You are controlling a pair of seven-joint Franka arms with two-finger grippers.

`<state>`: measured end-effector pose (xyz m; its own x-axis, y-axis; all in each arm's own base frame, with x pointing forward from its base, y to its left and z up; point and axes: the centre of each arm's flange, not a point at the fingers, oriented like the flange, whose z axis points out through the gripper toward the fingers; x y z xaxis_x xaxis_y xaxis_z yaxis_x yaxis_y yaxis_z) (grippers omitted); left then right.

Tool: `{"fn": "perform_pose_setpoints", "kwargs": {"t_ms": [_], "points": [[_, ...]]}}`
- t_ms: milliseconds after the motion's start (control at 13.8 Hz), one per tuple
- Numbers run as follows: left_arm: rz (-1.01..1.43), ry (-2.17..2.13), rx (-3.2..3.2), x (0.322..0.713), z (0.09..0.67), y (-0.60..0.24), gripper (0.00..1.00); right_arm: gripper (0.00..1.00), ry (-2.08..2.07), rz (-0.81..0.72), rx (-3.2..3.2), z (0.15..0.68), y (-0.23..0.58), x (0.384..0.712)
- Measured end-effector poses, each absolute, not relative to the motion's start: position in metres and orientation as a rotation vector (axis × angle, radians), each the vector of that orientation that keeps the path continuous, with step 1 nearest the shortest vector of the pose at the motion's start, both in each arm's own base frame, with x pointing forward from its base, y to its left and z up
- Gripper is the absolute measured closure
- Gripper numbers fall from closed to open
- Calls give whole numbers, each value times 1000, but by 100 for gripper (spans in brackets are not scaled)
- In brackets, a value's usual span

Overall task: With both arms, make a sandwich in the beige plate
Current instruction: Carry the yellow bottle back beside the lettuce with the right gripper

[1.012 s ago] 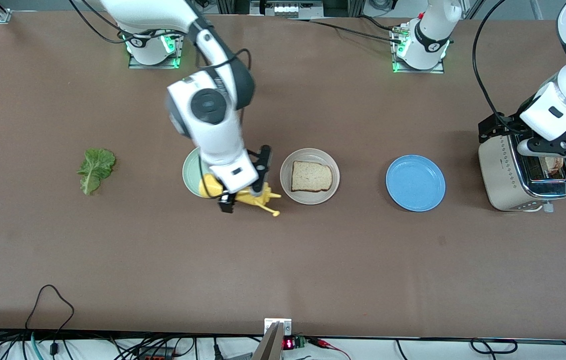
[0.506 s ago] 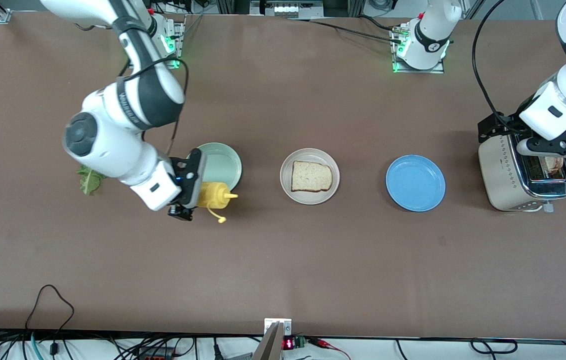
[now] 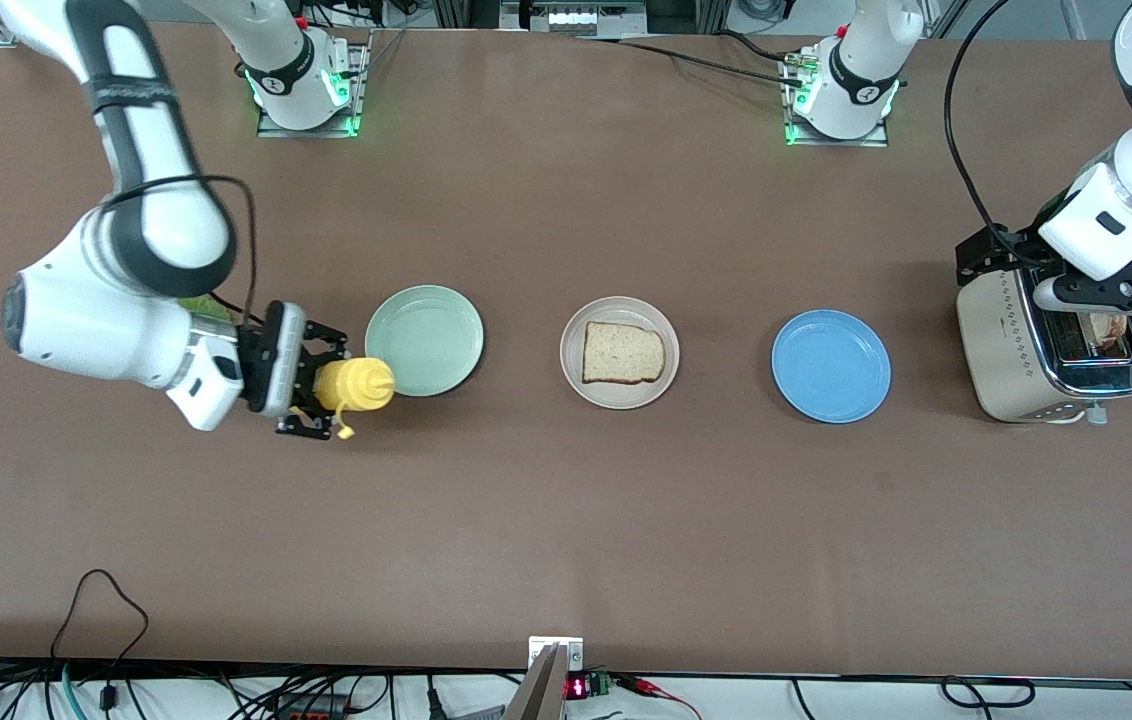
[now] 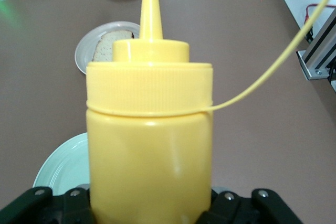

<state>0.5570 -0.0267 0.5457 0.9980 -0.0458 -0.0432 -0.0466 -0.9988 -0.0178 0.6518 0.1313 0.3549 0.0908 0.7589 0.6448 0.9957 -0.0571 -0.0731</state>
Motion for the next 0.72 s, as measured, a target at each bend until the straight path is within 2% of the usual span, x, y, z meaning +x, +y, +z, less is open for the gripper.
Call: {"fn": "perform_pose_setpoints", "kwargs": {"t_ms": [723], "points": [[79, 90, -3120, 556, 545, -33, 0, 54, -1460, -911, -1506, 213, -1, 595]]}}
